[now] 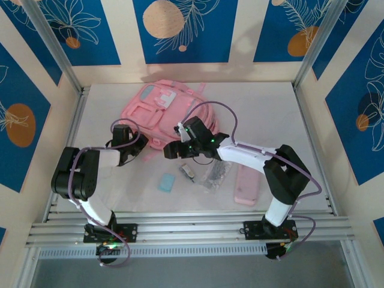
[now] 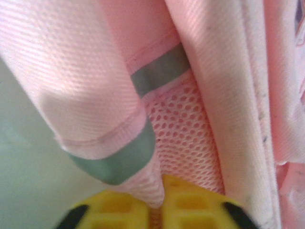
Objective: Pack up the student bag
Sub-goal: Zip the student bag at the top-center of the table.
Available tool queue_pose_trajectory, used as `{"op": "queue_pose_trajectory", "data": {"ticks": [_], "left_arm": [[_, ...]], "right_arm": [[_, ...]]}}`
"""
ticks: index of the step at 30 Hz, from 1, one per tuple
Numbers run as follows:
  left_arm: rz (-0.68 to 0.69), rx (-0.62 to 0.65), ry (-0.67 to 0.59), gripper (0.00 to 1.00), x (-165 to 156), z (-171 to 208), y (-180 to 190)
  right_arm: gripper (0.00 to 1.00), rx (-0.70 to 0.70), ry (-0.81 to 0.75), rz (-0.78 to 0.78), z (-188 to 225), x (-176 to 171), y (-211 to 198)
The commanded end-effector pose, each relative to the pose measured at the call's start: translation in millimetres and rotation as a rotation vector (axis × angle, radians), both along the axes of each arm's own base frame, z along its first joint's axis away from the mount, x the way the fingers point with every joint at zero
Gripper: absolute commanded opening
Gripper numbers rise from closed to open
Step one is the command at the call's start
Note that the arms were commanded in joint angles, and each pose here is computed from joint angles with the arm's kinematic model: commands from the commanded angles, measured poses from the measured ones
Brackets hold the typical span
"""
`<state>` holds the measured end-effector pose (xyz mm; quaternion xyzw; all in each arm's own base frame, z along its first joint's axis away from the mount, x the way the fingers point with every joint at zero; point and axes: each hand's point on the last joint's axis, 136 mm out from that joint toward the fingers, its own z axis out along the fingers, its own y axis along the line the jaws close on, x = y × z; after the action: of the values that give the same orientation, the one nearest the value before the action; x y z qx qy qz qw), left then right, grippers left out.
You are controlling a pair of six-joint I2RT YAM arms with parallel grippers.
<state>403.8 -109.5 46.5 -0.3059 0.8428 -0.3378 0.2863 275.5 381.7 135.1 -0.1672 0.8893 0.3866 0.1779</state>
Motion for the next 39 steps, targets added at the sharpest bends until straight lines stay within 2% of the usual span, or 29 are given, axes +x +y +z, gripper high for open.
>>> {"op": "queue_pose_trajectory", "data": {"ticks": [1,7,13,22,33,34,39], "left_arm": [[-0.006,-0.034,-0.016,0.0,0.9,8.1,-7.4],[-0.027,-0.051,-0.031,0.0,-1.2,54.7,-20.0],[-0.027,-0.049,-0.063,0.0,-11.1,93.2,-24.5],[-0.051,-0.134,-0.046,0.0,-18.7,97.3,-48.9],[-0.1,-0.188,-0.011,0.0,-30.2,97.2,-75.5],[-0.104,-0.19,-0.008,0.0,-31.7,96.1,-77.3],[-0.093,-0.189,0.006,0.0,-32.3,88.6,-75.8]], "right_arm": [[0.64,-0.006,-0.035,0.076,-10.8,-12.8,10.7],[0.61,-0.005,-0.107,0.158,-25.8,-23.6,24.8],[0.62,-0.024,-0.186,0.112,-44.0,-3.0,33.0],[0.64,-0.056,-0.393,-0.05,-47.6,61.0,43.5],[0.6,-0.047,-0.572,-0.162,-31.0,99.2,63.2],[0.55,-0.049,-0.57,-0.166,-32.1,101.4,64.4],[0.03,-0.031,-0.567,-0.154,-28.1,100.3,66.3]]}}
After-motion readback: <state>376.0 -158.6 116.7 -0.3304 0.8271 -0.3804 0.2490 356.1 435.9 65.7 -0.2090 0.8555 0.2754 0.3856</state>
